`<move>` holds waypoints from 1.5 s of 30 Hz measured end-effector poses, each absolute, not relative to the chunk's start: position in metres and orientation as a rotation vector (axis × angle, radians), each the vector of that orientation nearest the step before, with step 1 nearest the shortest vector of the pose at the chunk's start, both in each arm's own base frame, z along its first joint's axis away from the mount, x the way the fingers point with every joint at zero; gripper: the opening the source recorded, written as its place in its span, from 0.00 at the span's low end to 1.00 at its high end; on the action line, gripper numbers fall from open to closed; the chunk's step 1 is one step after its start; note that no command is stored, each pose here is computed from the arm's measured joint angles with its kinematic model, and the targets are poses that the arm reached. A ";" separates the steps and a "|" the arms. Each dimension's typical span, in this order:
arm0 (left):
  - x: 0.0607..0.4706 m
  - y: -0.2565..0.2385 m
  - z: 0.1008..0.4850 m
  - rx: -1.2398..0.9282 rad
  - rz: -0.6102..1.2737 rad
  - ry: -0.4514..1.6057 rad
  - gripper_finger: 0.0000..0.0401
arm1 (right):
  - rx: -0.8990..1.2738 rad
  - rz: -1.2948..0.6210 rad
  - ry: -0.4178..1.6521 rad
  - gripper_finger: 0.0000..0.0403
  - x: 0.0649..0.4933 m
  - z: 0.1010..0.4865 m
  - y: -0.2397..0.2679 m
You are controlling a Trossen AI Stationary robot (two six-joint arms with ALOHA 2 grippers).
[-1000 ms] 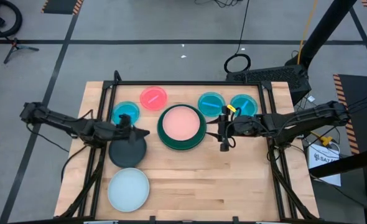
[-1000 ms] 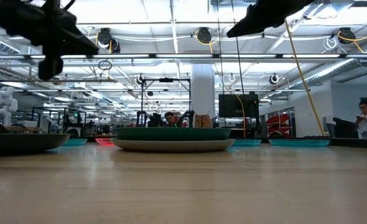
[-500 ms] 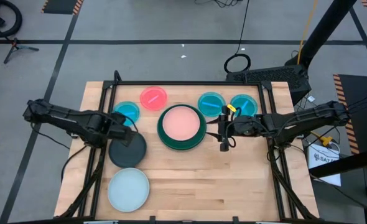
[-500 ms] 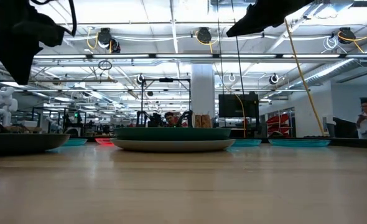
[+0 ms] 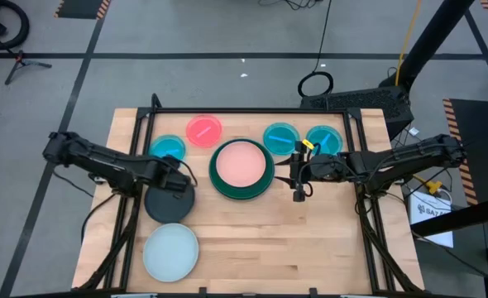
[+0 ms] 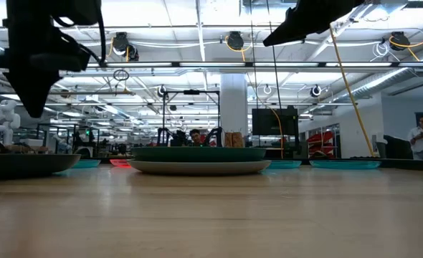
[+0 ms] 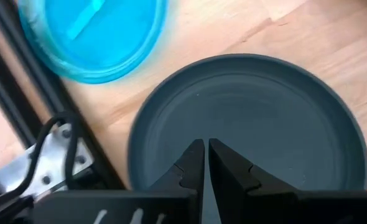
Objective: Stack plastic plates
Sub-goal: Stack the black plate on top of the pink plate
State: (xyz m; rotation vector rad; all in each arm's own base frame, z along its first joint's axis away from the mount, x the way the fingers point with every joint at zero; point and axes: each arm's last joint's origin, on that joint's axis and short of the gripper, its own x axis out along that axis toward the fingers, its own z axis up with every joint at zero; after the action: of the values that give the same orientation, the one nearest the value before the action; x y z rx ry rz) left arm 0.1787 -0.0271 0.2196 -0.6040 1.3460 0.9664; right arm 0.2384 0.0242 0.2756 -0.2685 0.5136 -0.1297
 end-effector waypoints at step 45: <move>0.263 -0.077 0.154 -0.630 0.464 1.254 0.08 | -0.250 -0.134 0.528 0.45 0.238 0.274 0.024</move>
State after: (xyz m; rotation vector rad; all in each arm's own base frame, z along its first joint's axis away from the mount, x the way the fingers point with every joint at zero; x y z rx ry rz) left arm 0.2628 -0.0768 0.1544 -0.6300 1.2537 0.4644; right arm 0.2376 0.0241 0.2743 -0.2500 0.5280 -0.1341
